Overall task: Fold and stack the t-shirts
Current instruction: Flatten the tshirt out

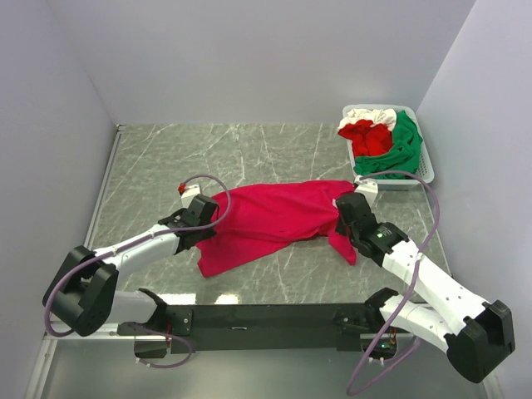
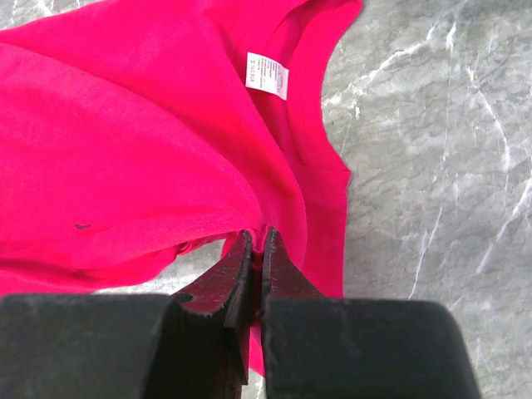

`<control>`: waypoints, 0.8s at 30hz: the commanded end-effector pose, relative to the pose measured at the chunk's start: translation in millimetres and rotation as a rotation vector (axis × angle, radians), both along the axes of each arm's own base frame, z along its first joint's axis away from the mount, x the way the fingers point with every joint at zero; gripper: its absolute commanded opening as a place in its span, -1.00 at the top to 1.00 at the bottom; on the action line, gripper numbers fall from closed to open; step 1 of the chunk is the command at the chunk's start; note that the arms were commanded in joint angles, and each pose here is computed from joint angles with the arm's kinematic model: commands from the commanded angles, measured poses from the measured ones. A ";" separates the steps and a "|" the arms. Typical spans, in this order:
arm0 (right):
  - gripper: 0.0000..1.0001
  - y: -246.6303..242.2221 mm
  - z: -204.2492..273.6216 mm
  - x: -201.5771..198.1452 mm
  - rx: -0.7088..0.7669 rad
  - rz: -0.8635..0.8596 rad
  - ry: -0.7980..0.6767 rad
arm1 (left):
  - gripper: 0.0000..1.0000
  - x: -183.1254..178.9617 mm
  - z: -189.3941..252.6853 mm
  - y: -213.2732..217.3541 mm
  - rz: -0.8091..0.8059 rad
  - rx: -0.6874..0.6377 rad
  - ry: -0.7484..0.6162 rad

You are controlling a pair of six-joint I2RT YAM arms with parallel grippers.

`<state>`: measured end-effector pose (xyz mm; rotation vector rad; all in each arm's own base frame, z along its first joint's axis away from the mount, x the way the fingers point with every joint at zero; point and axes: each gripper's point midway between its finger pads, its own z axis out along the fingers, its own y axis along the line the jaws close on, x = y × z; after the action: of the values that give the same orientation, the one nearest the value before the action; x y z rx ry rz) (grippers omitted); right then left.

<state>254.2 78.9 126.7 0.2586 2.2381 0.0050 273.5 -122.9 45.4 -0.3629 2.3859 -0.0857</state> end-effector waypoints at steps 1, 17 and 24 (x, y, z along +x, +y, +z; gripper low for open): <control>1.00 -3.2 10.5 4.8 0.004 -0.016 -0.047 | 0.25 12.7 12.9 -2.2 0.012 0.005 -0.049; 1.00 -6.5 12.5 2.4 0.002 -0.024 -0.052 | 0.20 19.5 -4.8 -0.7 0.011 0.059 -0.019; 1.00 -6.1 12.9 2.8 0.002 -0.026 -0.049 | 0.58 18.9 0.6 -2.8 -0.001 0.041 -0.034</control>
<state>253.6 78.5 131.6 0.2637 2.2215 0.0183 279.4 -117.3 27.5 -0.3456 2.4096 0.0104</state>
